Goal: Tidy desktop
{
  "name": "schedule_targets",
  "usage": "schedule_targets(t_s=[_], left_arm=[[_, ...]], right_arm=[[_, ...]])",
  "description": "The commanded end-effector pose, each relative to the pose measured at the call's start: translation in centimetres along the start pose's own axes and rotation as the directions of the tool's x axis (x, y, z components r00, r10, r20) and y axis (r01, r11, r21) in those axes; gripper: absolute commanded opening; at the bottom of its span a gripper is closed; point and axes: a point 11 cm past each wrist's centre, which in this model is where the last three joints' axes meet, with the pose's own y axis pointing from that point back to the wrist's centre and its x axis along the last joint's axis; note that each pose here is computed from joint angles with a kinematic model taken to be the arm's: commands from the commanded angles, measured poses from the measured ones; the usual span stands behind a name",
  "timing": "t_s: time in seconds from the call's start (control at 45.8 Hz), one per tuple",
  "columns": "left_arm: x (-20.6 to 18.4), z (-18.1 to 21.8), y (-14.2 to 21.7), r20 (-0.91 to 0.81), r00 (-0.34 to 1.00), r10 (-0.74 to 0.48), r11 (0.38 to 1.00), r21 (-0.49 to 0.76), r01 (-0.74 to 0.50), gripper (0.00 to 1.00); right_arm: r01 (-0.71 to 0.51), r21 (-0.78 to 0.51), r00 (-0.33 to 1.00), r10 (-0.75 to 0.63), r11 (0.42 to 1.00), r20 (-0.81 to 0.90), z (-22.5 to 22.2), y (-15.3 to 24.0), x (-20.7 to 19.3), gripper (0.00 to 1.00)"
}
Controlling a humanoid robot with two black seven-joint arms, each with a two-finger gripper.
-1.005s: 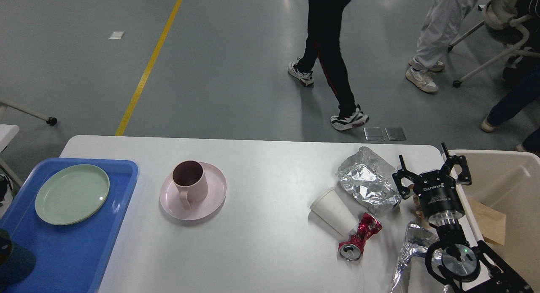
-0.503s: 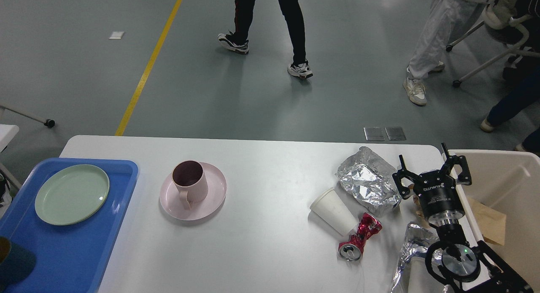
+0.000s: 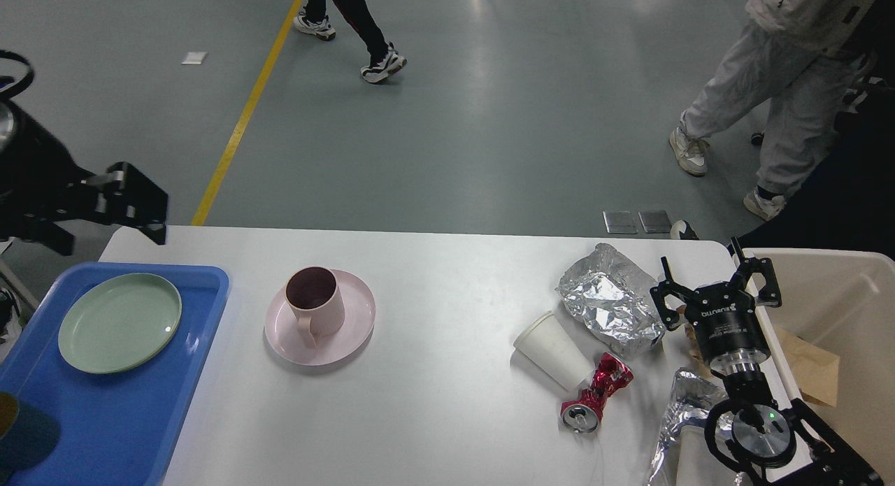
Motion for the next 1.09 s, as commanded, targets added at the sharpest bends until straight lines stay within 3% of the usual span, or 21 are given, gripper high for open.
schedule_targets(t_s=[0.0, 0.24, 0.765, 0.874, 1.071], left_arm=[[-1.5, 6.4, 1.3, 0.068, 0.998, -0.001, 0.999, -0.046, 0.005, 0.96], [-5.4, 13.4, 1.8, 0.118, 0.992, -0.047, 0.99, -0.125, 0.062, 0.96], [-4.3, 13.0, 1.7, 0.066, 0.998, -0.023, 0.989, -0.147, 0.033, 0.96], [-2.7, 12.4, 0.0, 0.026, 0.999, -0.035, 0.986, -0.162, 0.039, 0.95], [-0.7, 11.3, -6.0, -0.054, 0.999, 0.002, 0.99, -0.144, -0.01, 0.94]], right_arm=[[0.0, 0.001, 1.0, 0.0, 1.0, 0.001, 0.0, 0.0, 0.0, 1.0], [0.0, 0.001, 1.0, 0.0, 1.0, 0.001, 0.0, 0.0, 0.0, 1.0], [0.0, 0.001, 1.0, 0.0, 1.0, 0.001, 0.0, 0.0, 0.0, 1.0], [0.0, 0.001, 1.0, 0.0, 1.0, 0.001, 0.0, 0.0, 0.0, 1.0], [0.0, 0.001, 1.0, 0.0, 1.0, 0.001, 0.0, 0.0, 0.0, 1.0]])
